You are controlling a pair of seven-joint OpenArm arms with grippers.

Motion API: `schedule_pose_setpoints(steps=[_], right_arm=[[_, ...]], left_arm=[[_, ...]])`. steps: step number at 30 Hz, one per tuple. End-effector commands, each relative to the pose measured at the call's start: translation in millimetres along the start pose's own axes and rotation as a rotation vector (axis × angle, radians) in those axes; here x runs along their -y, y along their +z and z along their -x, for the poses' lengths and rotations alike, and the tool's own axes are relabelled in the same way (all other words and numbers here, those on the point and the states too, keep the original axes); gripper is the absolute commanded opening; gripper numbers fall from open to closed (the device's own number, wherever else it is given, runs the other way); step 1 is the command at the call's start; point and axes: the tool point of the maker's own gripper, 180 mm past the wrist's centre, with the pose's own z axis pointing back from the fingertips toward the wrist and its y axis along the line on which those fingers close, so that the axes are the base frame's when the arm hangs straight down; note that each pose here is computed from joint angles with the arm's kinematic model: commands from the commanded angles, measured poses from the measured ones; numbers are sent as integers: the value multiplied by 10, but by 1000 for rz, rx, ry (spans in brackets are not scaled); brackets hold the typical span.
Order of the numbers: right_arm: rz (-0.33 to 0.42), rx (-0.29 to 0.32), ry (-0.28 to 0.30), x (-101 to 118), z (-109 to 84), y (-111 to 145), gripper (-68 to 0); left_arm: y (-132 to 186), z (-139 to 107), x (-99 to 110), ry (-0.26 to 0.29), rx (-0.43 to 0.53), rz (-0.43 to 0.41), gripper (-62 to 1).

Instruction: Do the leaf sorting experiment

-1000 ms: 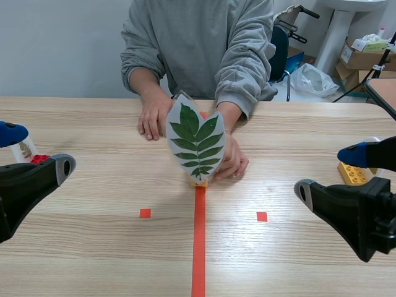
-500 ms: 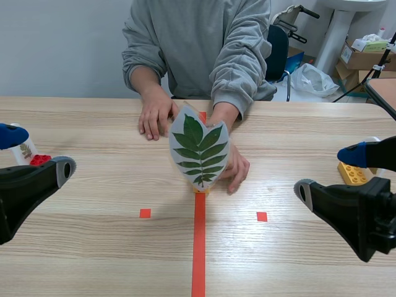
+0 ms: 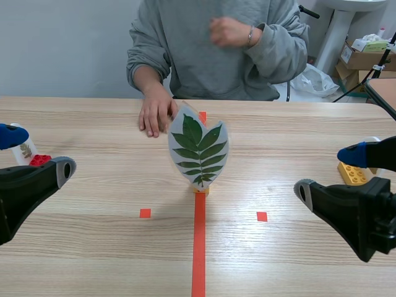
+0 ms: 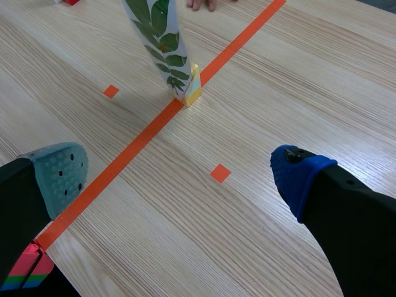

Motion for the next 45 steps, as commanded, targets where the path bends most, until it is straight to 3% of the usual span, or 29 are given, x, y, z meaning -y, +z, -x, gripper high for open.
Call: schedule_pose_setpoints(steps=[1,39,45], right_arm=[[-9,26,13,2,-84,4,-67],[-9,27,13,2,-84,4,-67],[-9,27,13,2,-84,4,-67]], left_arm=[[-4,-52,11,10,26,1,14],[-6,-42,18,11,22,3,14],[-7,74,18,-10,-42,3,14]])
